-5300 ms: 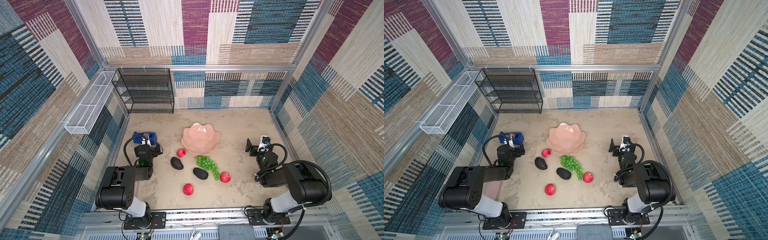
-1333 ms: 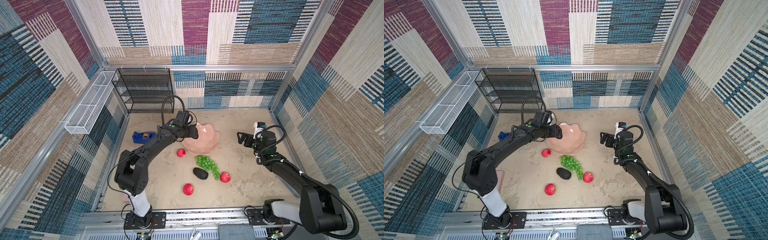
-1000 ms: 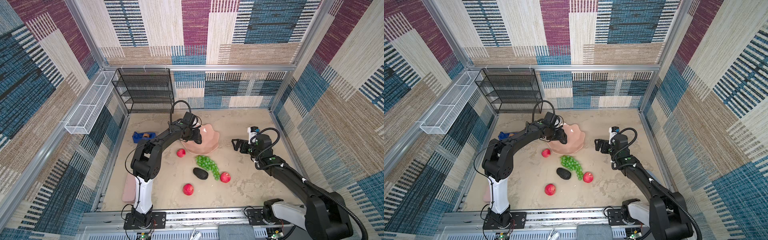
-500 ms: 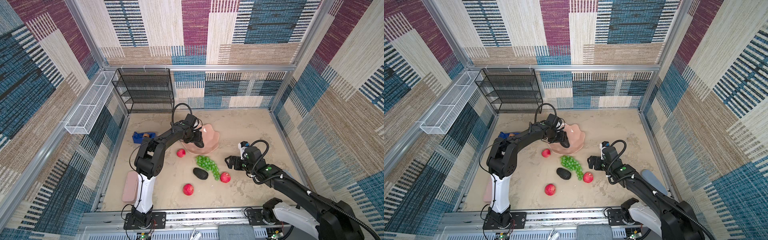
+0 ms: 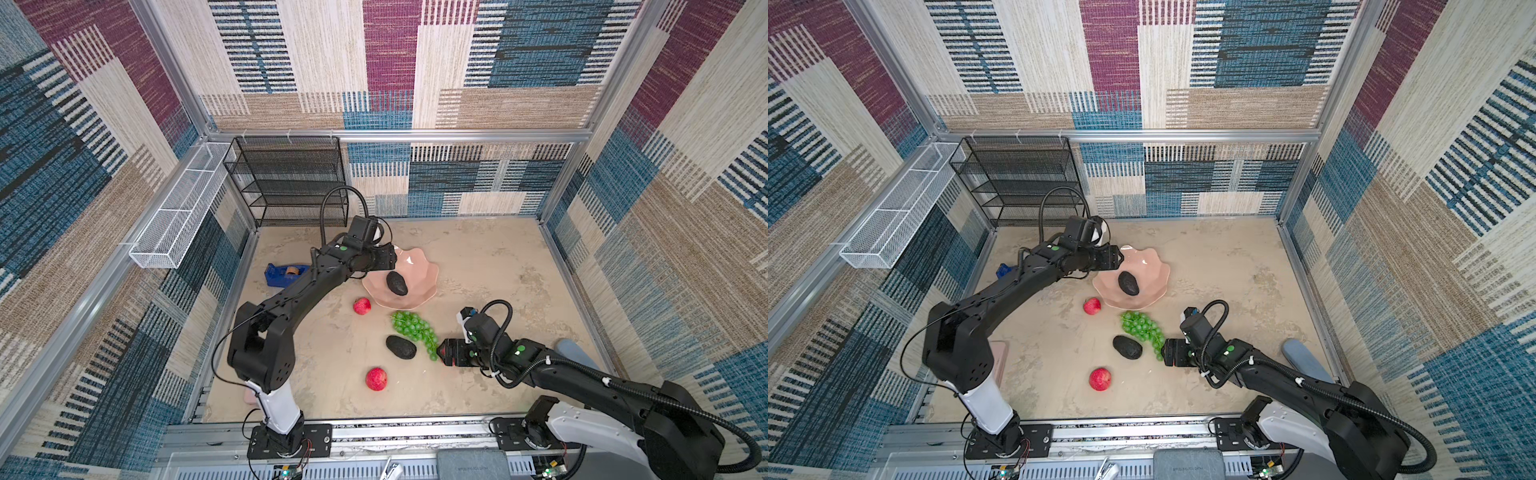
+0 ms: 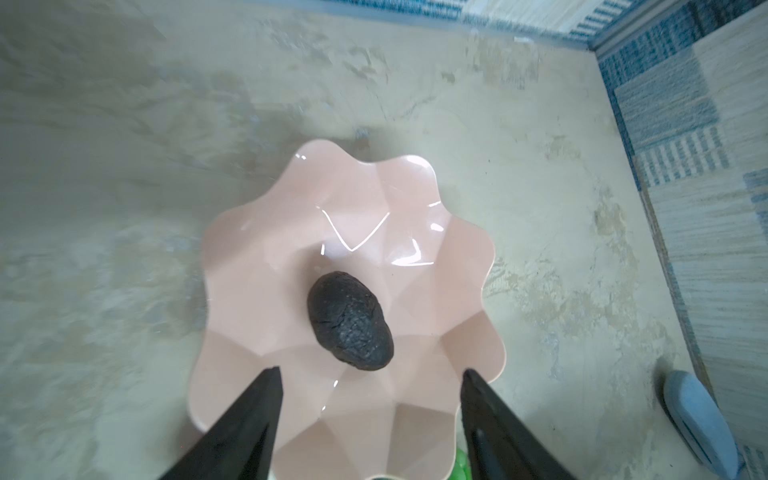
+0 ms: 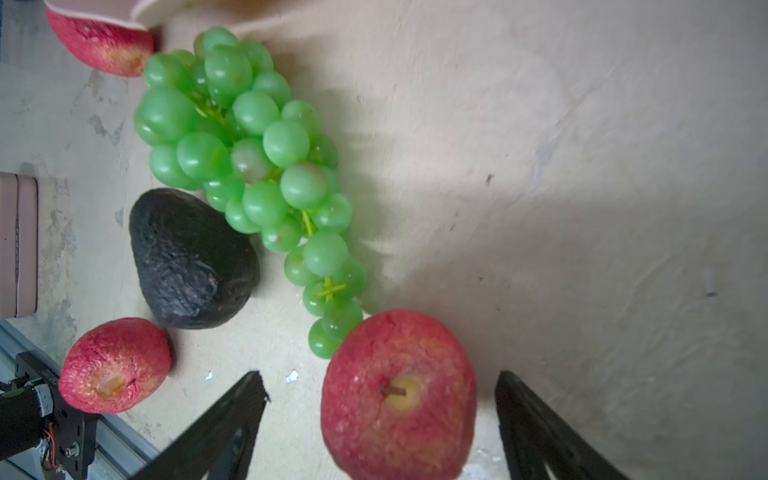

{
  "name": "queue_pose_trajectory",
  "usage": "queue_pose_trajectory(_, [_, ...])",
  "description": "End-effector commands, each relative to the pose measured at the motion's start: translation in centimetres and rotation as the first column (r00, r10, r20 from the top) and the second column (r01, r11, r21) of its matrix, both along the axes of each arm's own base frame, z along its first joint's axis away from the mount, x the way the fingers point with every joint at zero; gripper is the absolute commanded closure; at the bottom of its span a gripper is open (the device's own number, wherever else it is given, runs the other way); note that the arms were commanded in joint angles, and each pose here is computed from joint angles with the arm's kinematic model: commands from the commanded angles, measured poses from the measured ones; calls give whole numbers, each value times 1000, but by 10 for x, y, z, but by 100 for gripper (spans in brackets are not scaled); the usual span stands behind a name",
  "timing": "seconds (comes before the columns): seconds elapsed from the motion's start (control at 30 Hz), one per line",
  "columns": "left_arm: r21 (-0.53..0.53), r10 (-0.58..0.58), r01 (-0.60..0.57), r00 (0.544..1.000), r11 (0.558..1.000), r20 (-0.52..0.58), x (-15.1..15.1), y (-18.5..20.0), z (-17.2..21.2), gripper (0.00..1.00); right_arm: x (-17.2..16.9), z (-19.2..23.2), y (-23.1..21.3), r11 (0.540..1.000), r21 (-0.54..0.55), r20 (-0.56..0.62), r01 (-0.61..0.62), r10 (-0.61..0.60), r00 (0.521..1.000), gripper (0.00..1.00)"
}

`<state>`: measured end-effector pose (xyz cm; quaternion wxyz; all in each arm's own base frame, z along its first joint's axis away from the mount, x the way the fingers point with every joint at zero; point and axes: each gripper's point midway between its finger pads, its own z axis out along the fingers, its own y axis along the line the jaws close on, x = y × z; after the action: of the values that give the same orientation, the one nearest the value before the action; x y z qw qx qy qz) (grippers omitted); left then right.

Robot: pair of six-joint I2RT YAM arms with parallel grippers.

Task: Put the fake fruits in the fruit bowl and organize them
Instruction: 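Grasp the red apple beside the grapes with the right gripper while the left gripper withdraws, then place the apple in the bowl with the right gripper while the left gripper reaches out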

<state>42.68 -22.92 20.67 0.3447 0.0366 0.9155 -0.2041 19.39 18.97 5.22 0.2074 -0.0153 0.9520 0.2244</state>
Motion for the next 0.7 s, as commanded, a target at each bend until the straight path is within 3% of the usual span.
queue_pose_trajectory(0.0, [-6,90,-90,987,996,134,1,32,30,28,6,-1,1,998,20,16,62,-62,998,15])
queue_pose_trajectory(0.3, [-61,257,-250,925,966,281,-49,116,45,25,17,-3,-6,992,12,65,125,-126,990,30])
queue_pose_trajectory(0.47, [-72,306,-297,915,952,265,-73,138,26,23,24,8,-3,992,15,102,124,-124,987,46])
queue_pose_trajectory(0.67, [-74,320,-312,924,947,209,-99,148,7,23,50,62,-9,988,-16,265,151,-141,954,50])
